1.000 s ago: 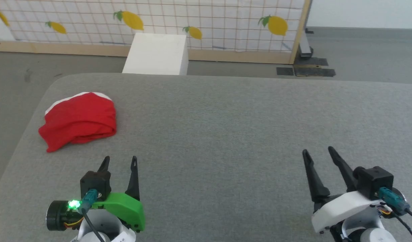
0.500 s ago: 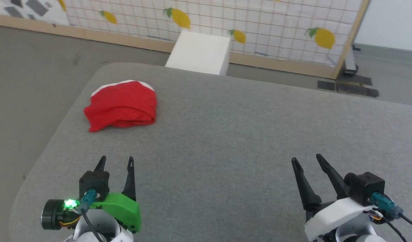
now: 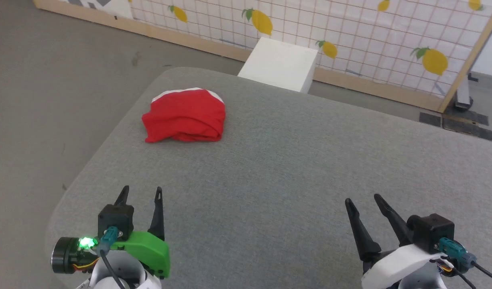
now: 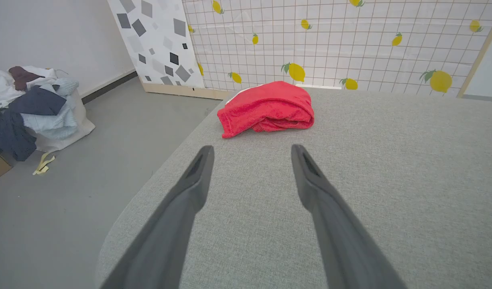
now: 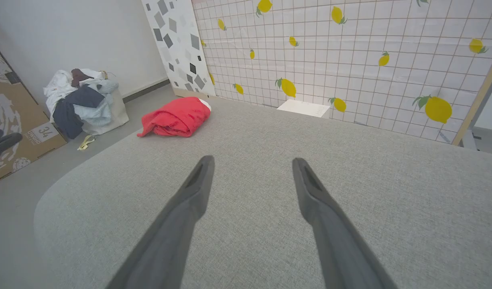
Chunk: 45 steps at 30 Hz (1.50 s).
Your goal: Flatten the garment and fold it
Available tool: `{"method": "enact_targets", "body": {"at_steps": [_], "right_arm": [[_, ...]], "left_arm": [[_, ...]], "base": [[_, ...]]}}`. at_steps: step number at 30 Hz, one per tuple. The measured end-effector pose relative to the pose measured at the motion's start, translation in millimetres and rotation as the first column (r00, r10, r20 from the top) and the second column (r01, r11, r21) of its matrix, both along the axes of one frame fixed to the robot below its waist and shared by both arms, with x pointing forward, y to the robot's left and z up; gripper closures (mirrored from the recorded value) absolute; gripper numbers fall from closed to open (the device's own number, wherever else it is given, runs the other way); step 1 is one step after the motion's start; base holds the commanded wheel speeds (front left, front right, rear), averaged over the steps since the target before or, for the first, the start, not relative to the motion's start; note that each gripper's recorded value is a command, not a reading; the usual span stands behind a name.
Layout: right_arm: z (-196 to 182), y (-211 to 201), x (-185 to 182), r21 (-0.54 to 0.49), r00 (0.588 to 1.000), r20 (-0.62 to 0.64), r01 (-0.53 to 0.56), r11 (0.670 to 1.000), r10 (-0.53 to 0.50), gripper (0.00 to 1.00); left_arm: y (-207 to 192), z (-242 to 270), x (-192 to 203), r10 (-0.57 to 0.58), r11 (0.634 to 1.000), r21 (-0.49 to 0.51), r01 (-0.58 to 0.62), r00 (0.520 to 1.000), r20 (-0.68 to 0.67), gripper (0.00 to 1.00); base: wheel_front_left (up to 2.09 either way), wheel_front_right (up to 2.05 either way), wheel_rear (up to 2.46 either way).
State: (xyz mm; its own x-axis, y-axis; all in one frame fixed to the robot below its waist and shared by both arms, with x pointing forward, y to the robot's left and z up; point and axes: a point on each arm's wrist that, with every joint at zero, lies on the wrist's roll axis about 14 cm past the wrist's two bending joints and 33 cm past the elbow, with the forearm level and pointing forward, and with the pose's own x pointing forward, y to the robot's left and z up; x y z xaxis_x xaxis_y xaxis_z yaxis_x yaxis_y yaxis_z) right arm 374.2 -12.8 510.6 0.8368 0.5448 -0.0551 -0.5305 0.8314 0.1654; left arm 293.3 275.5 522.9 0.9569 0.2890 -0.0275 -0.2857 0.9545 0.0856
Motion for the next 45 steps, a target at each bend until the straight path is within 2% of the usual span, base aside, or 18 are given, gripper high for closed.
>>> {"method": "enact_targets", "body": {"at_steps": [10,23,30,35,42,45], "right_arm": [[3,17,0,-0.001,0.999,0.006,-0.049,0.999,0.049,0.0],[-4,16,1,-0.009,0.999,-0.011,-0.046,0.999,0.046,0.0],[-9,11,11,-0.018,0.999,-0.023,-0.038,0.999,0.037,0.0],[-7,0,30,-0.022,1.0,-0.01,-0.014,1.0,0.014,0.0],[-14,-28,62,-0.037,0.998,0.0,0.06,0.998,-0.06,0.0],[-20,-39,73,-0.048,0.996,-0.002,0.084,0.995,-0.084,0.0]], "left_arm": [[11,1,-16,0.039,0.999,0.017,-0.039,0.999,0.004,0.0],[12,-4,-13,0.04,0.999,0.02,-0.04,0.999,-0.017,0.0],[19,-24,-5,0.07,0.998,0.016,-0.069,0.991,-0.117,0.0],[32,-17,26,0.047,0.997,0.059,-0.039,0.99,-0.136,0.0],[48,3,99,-0.032,0.993,0.106,0.048,0.989,-0.146,0.0],[57,1,131,-0.065,0.991,0.102,0.086,0.978,-0.198,0.0]], "base": [[0.0,0.0,0.0],[0.0,0.0,0.0],[0.0,0.0,0.0],[0.0,0.0,0.0],[0.0,0.0,0.0],[0.0,0.0,0.0]]}}
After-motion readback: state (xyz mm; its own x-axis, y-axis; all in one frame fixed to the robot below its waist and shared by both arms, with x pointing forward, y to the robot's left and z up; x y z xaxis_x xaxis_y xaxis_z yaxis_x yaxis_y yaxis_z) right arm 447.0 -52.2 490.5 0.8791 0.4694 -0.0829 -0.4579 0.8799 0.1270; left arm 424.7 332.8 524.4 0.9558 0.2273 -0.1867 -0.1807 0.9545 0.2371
